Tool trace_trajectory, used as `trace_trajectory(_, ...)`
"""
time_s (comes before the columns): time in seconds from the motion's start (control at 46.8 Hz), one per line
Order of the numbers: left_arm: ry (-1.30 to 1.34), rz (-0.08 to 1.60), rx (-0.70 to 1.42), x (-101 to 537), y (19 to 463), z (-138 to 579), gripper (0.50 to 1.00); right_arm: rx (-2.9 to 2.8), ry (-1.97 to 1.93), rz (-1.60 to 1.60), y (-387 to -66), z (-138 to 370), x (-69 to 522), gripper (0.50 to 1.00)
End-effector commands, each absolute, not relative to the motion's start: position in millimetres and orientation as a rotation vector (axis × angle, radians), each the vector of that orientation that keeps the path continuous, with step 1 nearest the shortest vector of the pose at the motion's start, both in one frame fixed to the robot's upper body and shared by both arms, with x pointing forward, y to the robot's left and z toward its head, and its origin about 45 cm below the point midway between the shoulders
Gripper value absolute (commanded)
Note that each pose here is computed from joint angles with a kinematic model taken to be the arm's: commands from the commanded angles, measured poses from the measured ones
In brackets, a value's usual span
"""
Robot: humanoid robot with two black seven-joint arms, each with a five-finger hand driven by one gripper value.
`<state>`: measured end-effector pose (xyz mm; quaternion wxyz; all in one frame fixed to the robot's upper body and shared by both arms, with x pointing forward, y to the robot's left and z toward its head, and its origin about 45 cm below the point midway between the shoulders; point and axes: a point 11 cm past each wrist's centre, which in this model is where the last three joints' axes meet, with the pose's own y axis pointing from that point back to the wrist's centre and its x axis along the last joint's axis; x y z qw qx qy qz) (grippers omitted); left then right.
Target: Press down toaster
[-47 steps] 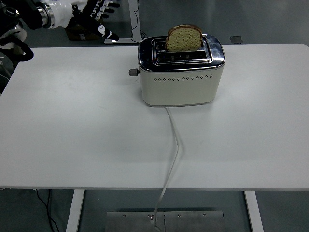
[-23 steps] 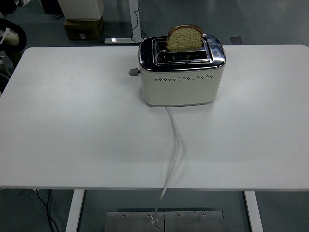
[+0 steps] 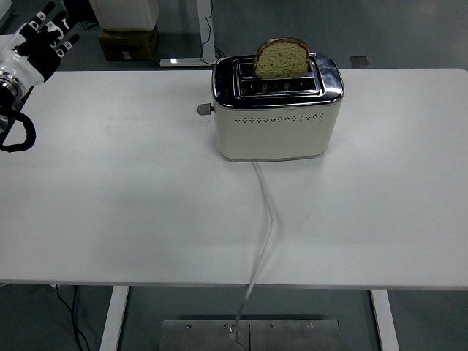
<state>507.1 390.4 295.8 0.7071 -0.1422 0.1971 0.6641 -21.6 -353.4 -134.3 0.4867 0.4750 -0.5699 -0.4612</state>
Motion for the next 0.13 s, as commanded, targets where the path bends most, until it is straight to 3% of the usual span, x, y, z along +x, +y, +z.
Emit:
trace_trajectory(0.0, 0.451, 1.490, -0.304, 501.6, 394.0, 281.7, 1.000, 1.155, -1.388, -1.122, -353.5, -134.3, -21.4, 0.998)
trace_trajectory(0.107, 0.460, 1.498, -0.295, 497.9, 395.9, 272.7, 1.000, 1.155, -1.388, -1.122, -353.5, -134.3, -21.4, 1.000)
